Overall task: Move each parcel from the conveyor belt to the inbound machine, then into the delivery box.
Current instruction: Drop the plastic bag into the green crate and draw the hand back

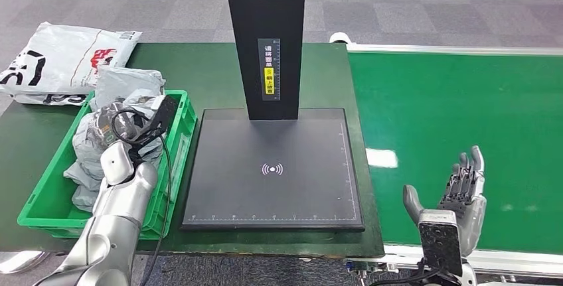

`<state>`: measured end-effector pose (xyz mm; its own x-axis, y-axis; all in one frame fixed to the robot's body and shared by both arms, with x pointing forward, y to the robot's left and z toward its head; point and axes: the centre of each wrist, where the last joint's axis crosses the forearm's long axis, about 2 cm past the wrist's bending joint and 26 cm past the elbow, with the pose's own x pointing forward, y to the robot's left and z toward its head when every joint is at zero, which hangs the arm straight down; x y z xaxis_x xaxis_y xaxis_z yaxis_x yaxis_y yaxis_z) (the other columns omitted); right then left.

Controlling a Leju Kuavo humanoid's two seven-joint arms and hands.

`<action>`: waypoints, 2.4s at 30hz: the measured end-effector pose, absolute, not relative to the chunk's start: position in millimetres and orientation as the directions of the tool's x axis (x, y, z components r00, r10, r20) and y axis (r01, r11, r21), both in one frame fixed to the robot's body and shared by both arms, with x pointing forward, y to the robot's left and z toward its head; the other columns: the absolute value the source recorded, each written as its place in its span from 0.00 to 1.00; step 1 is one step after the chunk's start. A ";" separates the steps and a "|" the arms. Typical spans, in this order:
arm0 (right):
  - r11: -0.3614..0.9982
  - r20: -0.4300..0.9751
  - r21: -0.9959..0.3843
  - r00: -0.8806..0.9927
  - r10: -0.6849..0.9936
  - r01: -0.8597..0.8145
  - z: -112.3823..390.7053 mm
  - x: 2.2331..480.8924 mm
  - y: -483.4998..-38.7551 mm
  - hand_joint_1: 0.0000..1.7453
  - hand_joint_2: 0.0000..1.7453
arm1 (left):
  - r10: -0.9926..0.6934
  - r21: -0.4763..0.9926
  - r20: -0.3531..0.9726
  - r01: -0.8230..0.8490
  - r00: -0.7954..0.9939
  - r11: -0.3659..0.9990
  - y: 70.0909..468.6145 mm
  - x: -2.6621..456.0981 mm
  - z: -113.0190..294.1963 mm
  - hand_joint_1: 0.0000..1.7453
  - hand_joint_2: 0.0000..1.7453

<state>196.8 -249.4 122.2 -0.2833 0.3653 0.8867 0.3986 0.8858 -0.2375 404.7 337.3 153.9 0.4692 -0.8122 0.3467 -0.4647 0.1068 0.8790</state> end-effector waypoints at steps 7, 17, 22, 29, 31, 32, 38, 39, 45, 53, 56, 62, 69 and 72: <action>0.889 0.887 -0.243 -0.281 0.365 0.388 123.1 206.3 -247.1 0.00 1.00 | -0.754 0.853 0.383 -0.517 0.533 0.068 365.0 393.8 151.9 0.00 0.00; 0.891 0.890 -0.246 -0.276 0.364 0.381 120.7 209.7 -245.3 0.00 1.00 | -0.730 0.797 0.452 -0.599 0.513 0.073 382.7 381.6 162.4 0.00 0.00; 0.891 0.890 -0.247 -0.274 0.364 0.381 119.6 209.2 -245.1 0.00 1.00 | -0.724 0.790 0.459 -0.610 0.515 0.067 385.0 380.8 164.9 0.00 0.00; 0.889 0.891 -0.249 -0.269 0.366 0.386 119.1 208.8 -245.2 0.00 1.00 | -0.701 0.760 0.559 -0.612 0.443 0.219 387.5 382.4 164.9 0.00 0.00; 0.887 0.892 -0.249 -0.266 0.366 0.389 118.3 207.8 -245.5 0.00 1.00 | -0.684 0.730 0.621 -0.601 0.383 0.326 386.9 385.0 165.5 0.00 0.00; 0.886 0.892 -0.249 -0.264 0.366 0.390 117.9 207.3 -245.7 0.00 1.00 | -0.675 0.715 0.644 -0.596 0.360 0.365 386.1 386.4 166.0 0.00 0.00; 0.882 0.895 -0.253 -0.250 0.369 0.398 114.7 203.3 -248.0 0.00 1.00 | -0.595 0.613 0.768 -0.541 0.237 0.576 381.9 393.7 167.9 0.00 0.00; 0.881 0.896 -0.253 -0.247 0.369 0.399 114.0 202.3 -248.4 0.00 1.00 | -0.565 0.577 0.800 -0.516 0.202 0.633 381.2 394.9 167.8 0.00 0.00; 0.881 0.897 -0.253 -0.244 0.368 0.399 112.5 200.3 -248.9 0.00 1.00 | -0.462 0.453 0.882 -0.439 0.092 0.776 380.3 398.8 169.4 0.00 0.00; 0.880 0.893 -0.255 -0.251 0.373 0.401 114.2 202.9 -248.9 0.00 1.00 | -0.316 0.297 0.949 -0.361 0.007 0.884 382.1 399.5 168.9 0.00 0.00; 0.878 0.894 -0.258 -0.246 0.375 0.403 114.4 203.1 -248.9 0.00 1.00 | -0.296 0.276 0.955 -0.365 -0.001 0.889 383.2 399.3 169.3 0.00 0.00; 0.878 0.893 -0.260 -0.245 0.377 0.403 114.8 203.6 -248.9 0.00 1.00 | -0.267 0.243 0.964 -0.363 -0.017 0.899 384.1 399.2 169.4 0.00 0.00; 0.876 0.891 -0.263 -0.245 0.381 0.405 115.5 204.4 -249.0 0.00 1.00 | -0.121 0.062 0.975 -0.296 -0.185 0.953 380.4 388.2 169.2 0.00 0.00; 0.874 0.893 -0.268 -0.238 0.383 0.405 113.7 201.4 -249.2 0.00 1.00 | -0.086 0.010 0.964 -0.292 -0.250 0.956 373.3 373.0 167.1 0.00 0.00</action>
